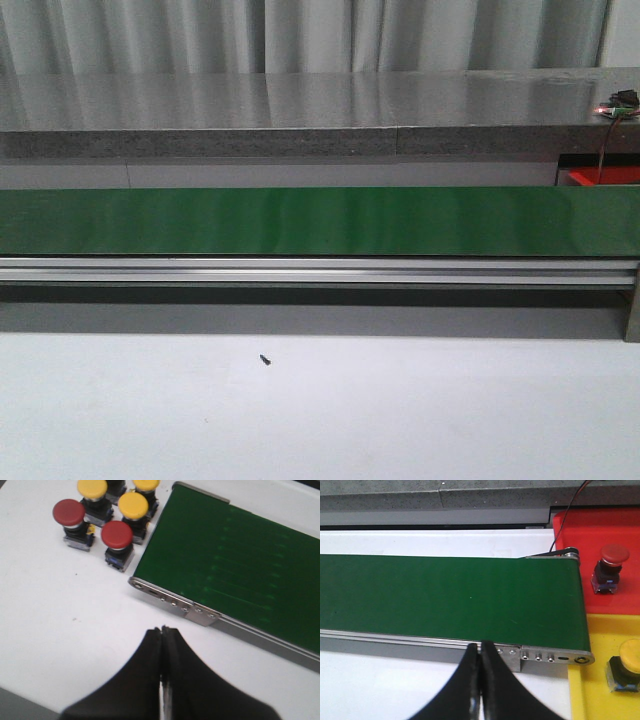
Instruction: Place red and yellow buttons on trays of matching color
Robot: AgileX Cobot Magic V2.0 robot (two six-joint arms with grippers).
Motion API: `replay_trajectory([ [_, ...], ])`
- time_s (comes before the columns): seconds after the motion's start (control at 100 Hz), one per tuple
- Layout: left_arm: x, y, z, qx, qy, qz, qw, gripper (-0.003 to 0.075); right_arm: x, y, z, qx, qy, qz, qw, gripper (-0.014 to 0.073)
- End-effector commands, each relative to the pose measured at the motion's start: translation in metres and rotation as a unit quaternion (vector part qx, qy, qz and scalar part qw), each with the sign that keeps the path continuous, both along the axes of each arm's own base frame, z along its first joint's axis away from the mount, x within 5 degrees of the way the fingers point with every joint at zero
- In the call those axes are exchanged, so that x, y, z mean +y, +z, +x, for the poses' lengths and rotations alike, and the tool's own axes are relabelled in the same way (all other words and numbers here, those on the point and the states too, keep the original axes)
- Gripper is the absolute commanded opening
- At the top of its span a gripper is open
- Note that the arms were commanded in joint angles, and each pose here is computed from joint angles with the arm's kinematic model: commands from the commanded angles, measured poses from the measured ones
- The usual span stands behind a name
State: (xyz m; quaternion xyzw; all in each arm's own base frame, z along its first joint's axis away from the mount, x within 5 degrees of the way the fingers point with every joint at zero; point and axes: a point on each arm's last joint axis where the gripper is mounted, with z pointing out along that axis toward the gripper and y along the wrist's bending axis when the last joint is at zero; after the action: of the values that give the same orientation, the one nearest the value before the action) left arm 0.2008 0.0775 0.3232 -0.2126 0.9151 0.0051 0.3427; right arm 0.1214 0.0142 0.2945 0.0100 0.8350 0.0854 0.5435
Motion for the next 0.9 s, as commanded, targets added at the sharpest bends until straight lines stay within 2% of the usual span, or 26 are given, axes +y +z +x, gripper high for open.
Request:
replay_trajectory([
  [0.0,0.018,0.005,0.013,-0.027,0.029,0.016,0.999,-0.0019,-0.001,0.015,0.003,-0.046,-0.005,-0.003,0.999,-0.0066],
  [0.16,0.041,-0.015,0.036,0.017,0.049,-0.005,0.999,-0.0012,-0.001,0.015,0.003,-0.046,-0.005,-0.003,0.999,-0.0066],
  [0.23,0.047,-0.021,0.047,0.030,0.040,-0.003,0.999,0.0039,-0.001,0.015,0.003,-0.046,-0.005,-0.003,0.999,-0.0066],
  [0.33,0.055,-0.024,0.063,0.038,0.036,-0.006,0.999,0.0203,-0.001,0.015,0.003,-0.046,-0.005,-0.003,0.999,-0.0066],
  [0.45,0.063,-0.023,0.079,0.037,0.035,-0.005,0.999,0.0498,-0.001,0.015,0.003,-0.046,-0.005,-0.003,0.999,-0.0066],
  [0.52,0.067,-0.022,0.087,0.038,0.035,-0.006,0.999,0.0599,-0.001,0.015,0.003,-0.046,-0.005,-0.003,0.999,-0.0066],
  [0.58,0.071,-0.022,0.094,0.045,0.033,-0.009,0.998,0.0614,-0.001,0.015,0.003,-0.046,-0.005,-0.003,0.999,-0.0066],
  [0.73,0.079,-0.029,0.111,0.071,0.029,-0.024,0.997,0.0563,-0.001,0.014,0.002,-0.046,-0.005,-0.003,0.999,-0.0066],
  [0.89,0.088,-0.043,0.128,0.103,0.023,-0.039,0.994,0.0555,-0.001,0.014,0.002,-0.046,-0.005,-0.003,0.999,-0.0066],
])
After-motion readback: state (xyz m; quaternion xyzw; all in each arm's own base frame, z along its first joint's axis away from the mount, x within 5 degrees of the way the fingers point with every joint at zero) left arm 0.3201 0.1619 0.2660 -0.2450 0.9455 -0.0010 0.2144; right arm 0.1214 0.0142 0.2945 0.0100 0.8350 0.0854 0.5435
